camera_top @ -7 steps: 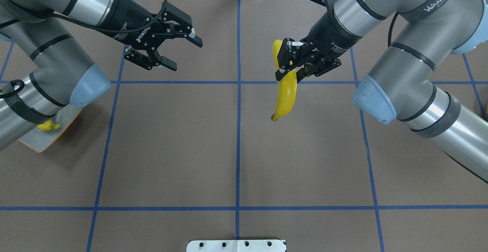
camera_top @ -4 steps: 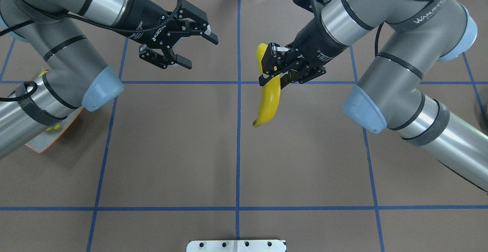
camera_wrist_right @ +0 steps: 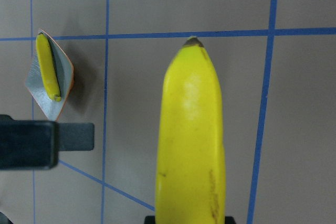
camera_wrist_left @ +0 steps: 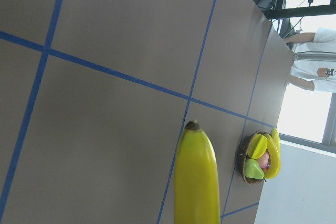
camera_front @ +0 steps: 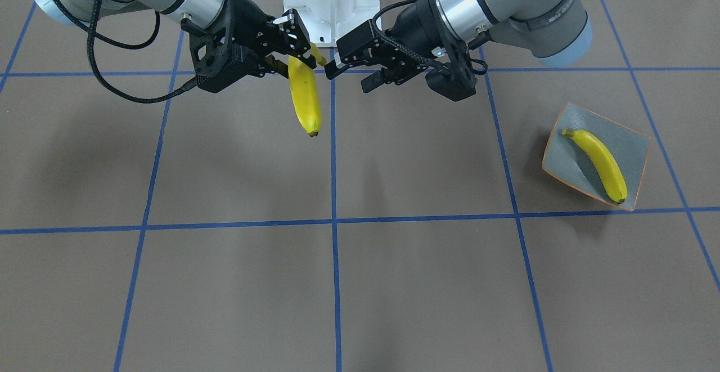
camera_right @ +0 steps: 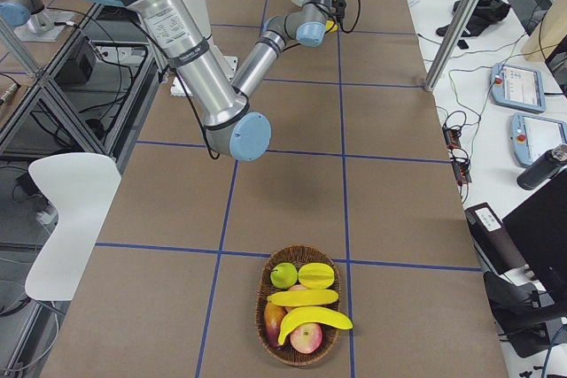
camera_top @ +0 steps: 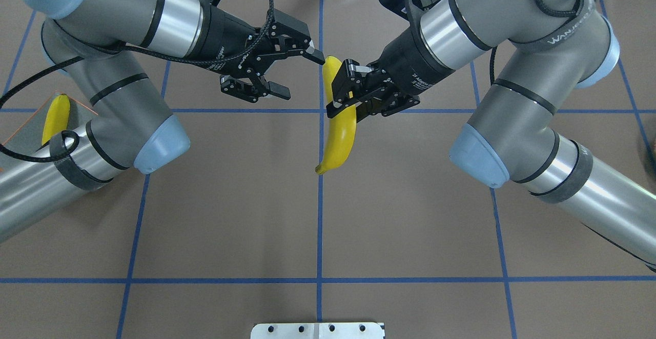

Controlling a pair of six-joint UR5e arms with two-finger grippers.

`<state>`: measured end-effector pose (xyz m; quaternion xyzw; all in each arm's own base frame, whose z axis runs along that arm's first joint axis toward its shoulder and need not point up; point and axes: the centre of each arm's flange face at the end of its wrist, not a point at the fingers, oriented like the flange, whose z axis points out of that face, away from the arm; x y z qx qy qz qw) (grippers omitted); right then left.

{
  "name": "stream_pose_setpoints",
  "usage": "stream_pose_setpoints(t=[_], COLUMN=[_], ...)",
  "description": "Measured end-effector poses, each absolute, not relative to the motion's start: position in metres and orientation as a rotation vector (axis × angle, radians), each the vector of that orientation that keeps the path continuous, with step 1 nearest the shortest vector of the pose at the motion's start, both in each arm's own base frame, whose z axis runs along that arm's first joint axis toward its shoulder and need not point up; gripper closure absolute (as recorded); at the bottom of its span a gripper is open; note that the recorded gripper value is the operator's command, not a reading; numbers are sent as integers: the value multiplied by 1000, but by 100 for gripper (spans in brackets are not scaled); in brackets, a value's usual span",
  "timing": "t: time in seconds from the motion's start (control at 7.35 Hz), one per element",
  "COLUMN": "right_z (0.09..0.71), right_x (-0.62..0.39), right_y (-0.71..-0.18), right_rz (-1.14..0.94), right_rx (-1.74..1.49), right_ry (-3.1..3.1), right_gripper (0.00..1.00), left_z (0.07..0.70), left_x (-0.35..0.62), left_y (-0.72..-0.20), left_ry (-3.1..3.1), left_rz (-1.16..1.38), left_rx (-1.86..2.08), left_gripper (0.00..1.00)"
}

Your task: Transfer all bananas from basket to plate

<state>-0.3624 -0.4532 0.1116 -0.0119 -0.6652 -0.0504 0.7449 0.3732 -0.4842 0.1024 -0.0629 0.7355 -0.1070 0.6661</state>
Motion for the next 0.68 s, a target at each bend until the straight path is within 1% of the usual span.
stream_pose_setpoints(t=[0.41,0.68], right_z=[107,105], right_x=[-363,-362], right_y=[-448,-447], right_rz=[-112,-115], right_rx=[-28,-25], right_ry=[-1484,-1489], right_gripper=[100,100], left_z=[96,92], left_x=[377,391], left_y=[-482,-474], left_ry=[1671,1680], left_rz=[-267,-276], left_rx=[-157,-154], left_gripper=[10,13])
